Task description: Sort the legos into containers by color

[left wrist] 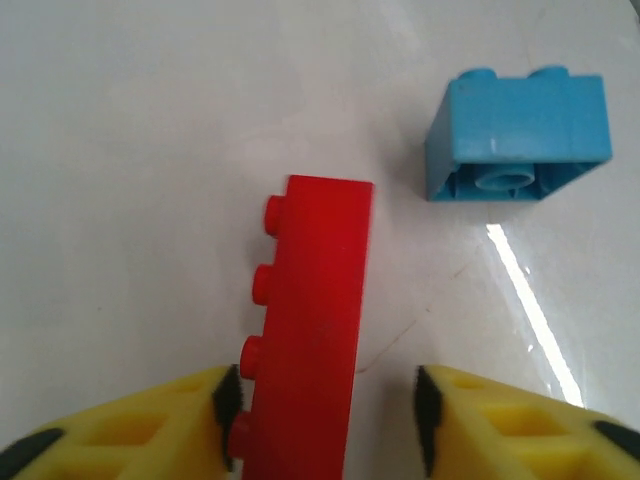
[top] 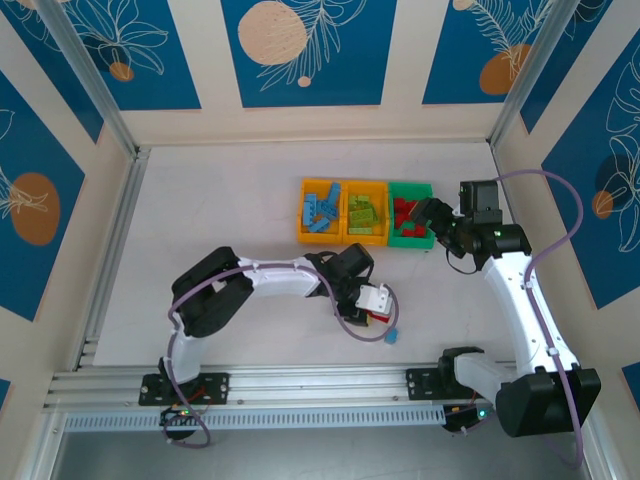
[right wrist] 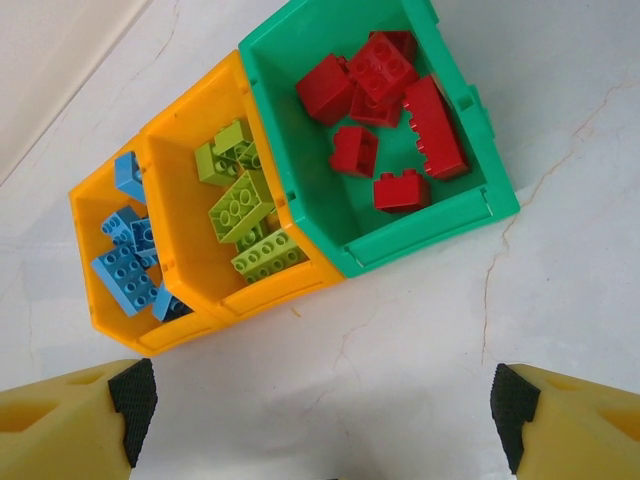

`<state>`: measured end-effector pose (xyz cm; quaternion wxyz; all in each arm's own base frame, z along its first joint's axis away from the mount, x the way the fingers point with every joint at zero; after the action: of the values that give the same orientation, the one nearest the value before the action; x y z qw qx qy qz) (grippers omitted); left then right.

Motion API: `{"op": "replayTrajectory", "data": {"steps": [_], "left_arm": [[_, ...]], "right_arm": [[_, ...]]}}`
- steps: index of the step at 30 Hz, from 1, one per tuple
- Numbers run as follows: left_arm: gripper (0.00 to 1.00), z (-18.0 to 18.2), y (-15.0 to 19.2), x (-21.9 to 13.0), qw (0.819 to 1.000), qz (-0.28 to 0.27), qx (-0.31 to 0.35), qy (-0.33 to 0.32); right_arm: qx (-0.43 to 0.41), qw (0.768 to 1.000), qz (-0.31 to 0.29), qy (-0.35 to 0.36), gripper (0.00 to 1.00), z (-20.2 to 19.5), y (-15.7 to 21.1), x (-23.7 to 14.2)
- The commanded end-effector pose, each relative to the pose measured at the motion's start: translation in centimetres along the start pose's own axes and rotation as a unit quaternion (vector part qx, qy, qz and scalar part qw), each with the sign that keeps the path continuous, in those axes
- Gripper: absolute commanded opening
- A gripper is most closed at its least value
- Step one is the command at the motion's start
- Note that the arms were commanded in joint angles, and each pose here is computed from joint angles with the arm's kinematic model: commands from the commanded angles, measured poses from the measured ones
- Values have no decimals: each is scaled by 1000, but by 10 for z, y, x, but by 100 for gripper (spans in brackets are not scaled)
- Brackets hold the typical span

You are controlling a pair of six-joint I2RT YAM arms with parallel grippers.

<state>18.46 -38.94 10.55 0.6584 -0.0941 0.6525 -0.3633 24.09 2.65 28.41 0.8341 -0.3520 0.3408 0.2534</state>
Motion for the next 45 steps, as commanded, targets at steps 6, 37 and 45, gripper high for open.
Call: {"op": "replayTrajectory", "data": {"steps": [6,37,45], "left_arm": [[13,7,-24,-18,999,-33,7,-11],[47,215,-87,-64,911,-118,-191,-347],[46,169,-78,-140,883,-177,-212,-379]], "right_arm": [[3,1000,-1,-9,89,-1,1,-9],[102,991,-85,18,88,-31,21,-57],[130,991,4,15,87,-37,49,-53]]}}
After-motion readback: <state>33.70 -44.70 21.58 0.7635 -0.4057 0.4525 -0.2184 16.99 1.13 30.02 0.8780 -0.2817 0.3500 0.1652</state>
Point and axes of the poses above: each hand's point on the last joint's axis, 136 mm out from that joint toward the fingers, its own x axis out along the fingers, its own z axis along the line the jaws close on, y = z × x, the point moved 9 cm from there along -x, back along the fingers, and after that the axes turned 2 degrees about x, right-handed, at the moved point
